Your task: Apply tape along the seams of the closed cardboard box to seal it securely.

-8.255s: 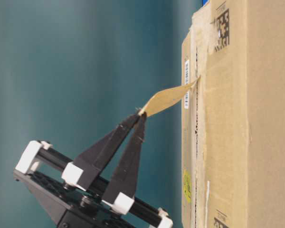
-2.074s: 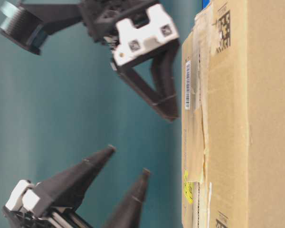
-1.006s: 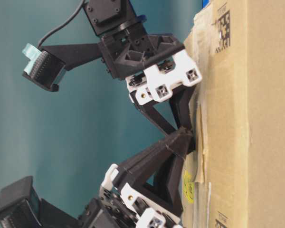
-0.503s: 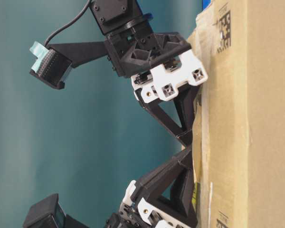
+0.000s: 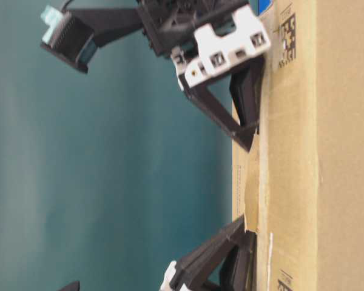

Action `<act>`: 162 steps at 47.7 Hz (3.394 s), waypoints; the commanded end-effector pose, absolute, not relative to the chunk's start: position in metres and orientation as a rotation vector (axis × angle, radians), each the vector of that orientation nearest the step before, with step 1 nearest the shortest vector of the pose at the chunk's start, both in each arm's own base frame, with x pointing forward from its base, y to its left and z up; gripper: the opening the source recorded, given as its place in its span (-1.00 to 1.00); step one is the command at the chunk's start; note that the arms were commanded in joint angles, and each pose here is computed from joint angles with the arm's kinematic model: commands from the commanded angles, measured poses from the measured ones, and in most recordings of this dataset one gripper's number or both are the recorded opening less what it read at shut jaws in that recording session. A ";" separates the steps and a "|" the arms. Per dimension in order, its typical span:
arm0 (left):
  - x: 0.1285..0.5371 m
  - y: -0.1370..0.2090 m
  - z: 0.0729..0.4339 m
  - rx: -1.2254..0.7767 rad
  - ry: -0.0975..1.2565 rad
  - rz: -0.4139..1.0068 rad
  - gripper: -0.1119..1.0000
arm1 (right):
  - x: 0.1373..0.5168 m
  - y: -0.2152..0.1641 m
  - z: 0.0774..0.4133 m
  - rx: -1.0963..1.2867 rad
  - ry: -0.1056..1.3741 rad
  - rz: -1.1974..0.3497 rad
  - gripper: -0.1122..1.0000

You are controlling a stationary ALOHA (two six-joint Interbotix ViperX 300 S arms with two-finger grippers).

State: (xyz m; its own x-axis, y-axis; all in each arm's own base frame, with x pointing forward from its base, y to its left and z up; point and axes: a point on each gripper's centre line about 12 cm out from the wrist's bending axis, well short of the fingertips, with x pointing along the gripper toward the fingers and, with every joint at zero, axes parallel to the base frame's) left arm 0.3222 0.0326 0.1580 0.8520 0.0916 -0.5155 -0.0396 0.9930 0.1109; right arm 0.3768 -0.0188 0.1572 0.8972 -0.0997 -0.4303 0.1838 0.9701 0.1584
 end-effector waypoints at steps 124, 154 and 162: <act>0.329 -0.006 0.227 0.132 0.321 -0.034 -0.79 | 0.372 0.015 0.213 0.188 0.272 -0.066 -0.81; 0.246 0.002 0.289 0.101 0.314 -0.009 -0.79 | 0.267 0.003 0.283 0.132 0.202 -0.021 -0.81; 0.215 0.002 0.279 0.062 0.292 -0.001 -0.79 | 0.236 0.006 0.272 0.135 0.256 0.005 -0.81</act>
State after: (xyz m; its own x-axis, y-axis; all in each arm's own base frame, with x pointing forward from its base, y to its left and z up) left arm 0.2242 0.0016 0.2769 0.9491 0.0047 -0.3151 0.0188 0.9972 0.0717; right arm 0.2453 0.0052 0.2698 0.9664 0.0130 -0.2567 0.0222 0.9908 0.1336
